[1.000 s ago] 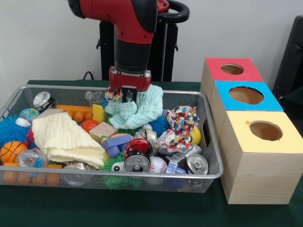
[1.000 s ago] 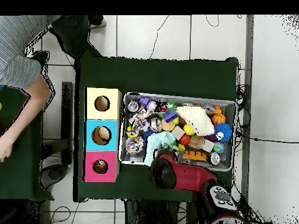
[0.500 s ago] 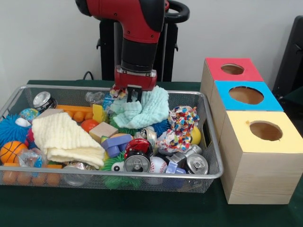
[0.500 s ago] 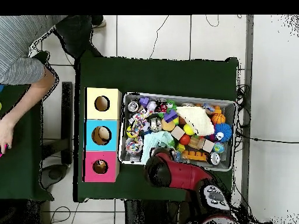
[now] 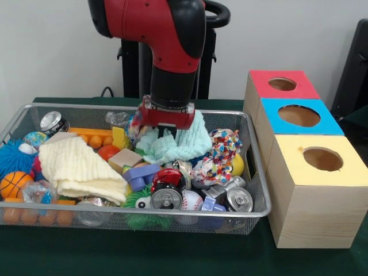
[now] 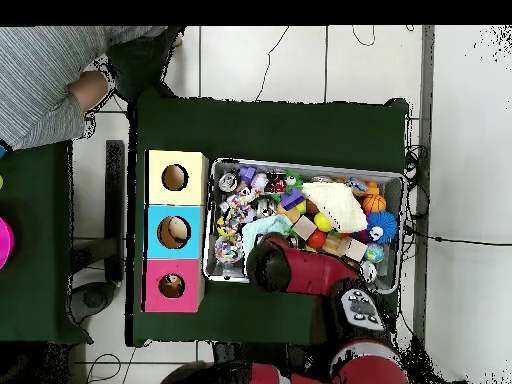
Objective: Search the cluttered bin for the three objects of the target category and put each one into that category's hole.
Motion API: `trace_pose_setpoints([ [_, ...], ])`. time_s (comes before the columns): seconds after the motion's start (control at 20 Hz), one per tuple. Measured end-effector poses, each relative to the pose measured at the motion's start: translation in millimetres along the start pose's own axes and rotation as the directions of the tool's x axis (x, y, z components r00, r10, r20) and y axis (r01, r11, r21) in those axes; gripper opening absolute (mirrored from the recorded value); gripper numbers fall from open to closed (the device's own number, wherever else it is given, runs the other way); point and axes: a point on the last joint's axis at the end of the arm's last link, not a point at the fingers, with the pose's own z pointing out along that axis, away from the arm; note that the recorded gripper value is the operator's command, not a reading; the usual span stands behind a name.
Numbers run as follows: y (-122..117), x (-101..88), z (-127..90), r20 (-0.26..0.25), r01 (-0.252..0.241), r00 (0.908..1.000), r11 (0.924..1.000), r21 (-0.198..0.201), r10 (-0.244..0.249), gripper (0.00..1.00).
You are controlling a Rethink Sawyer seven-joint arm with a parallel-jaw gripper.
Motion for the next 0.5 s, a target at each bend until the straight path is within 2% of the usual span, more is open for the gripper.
trace_pose_setpoints([
  [0.25,-10,-34.1,23,-0.021,-0.029,0.9994,0.9987,-0.042,0.028,0.00],
  [0.5,-14,-55.1,34,-0.101,-0.038,0.9945,0.9958,-0.084,0.030,0.00],
])
